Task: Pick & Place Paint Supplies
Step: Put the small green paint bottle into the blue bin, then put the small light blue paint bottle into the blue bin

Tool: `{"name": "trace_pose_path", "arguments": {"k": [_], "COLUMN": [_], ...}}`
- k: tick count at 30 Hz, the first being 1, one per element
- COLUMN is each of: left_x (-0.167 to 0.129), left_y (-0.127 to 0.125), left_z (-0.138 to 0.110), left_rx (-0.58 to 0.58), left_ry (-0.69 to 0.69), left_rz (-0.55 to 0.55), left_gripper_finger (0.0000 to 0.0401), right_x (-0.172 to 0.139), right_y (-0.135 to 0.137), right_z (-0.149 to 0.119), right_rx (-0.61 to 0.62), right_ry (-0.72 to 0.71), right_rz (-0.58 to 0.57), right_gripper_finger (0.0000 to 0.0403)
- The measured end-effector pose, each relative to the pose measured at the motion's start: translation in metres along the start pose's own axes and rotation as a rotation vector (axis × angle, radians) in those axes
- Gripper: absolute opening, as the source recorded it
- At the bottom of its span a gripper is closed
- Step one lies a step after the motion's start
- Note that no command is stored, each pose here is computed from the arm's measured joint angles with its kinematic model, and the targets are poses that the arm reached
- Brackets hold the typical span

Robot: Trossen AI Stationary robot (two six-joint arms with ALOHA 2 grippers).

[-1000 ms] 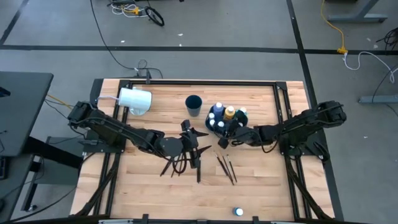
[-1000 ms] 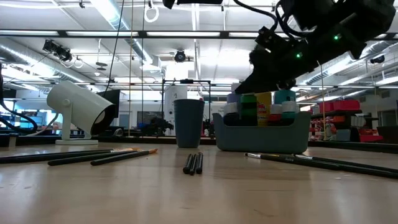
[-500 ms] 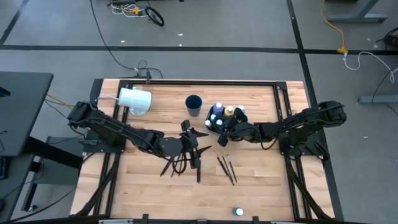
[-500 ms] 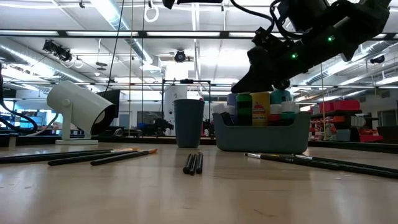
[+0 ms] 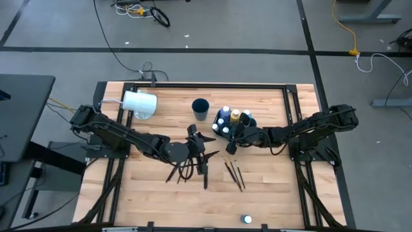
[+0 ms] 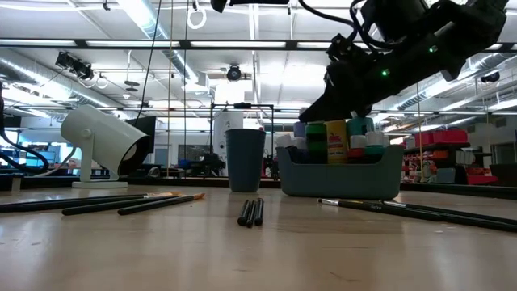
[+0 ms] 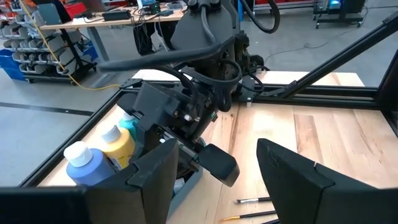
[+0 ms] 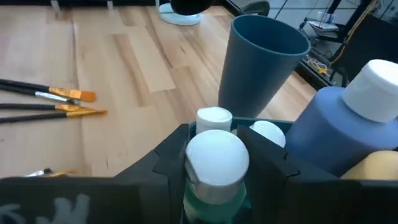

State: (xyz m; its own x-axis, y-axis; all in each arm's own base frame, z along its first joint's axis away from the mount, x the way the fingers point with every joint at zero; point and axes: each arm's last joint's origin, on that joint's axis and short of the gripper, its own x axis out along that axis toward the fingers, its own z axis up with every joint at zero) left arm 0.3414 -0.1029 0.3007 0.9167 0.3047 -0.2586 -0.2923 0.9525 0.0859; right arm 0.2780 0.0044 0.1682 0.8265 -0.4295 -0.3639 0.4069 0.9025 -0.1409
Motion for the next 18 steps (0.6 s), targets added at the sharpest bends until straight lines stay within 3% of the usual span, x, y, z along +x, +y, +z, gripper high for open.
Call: {"name": "trace_pose_path", "arguments": {"k": [12,18], "left_x": [0.000,0.000], "left_y": [0.000,0.000], "left_z": [0.000,0.000], "left_rx": [0.001,0.003], "left_ry": [0.001,0.004], "left_rz": [0.000,0.000], "left_gripper_finger": [0.0229,0.0229], "right_x": [0.000,-0.012], "right_y": [-0.002,0.002], "right_z": [0.000,0.014], "right_rx": [-0.022,-0.043], "right_ry": [-0.004,-0.089], "right_rz": [-0.051,0.000], "right_gripper_finger": [0.0185,0.0196]}}
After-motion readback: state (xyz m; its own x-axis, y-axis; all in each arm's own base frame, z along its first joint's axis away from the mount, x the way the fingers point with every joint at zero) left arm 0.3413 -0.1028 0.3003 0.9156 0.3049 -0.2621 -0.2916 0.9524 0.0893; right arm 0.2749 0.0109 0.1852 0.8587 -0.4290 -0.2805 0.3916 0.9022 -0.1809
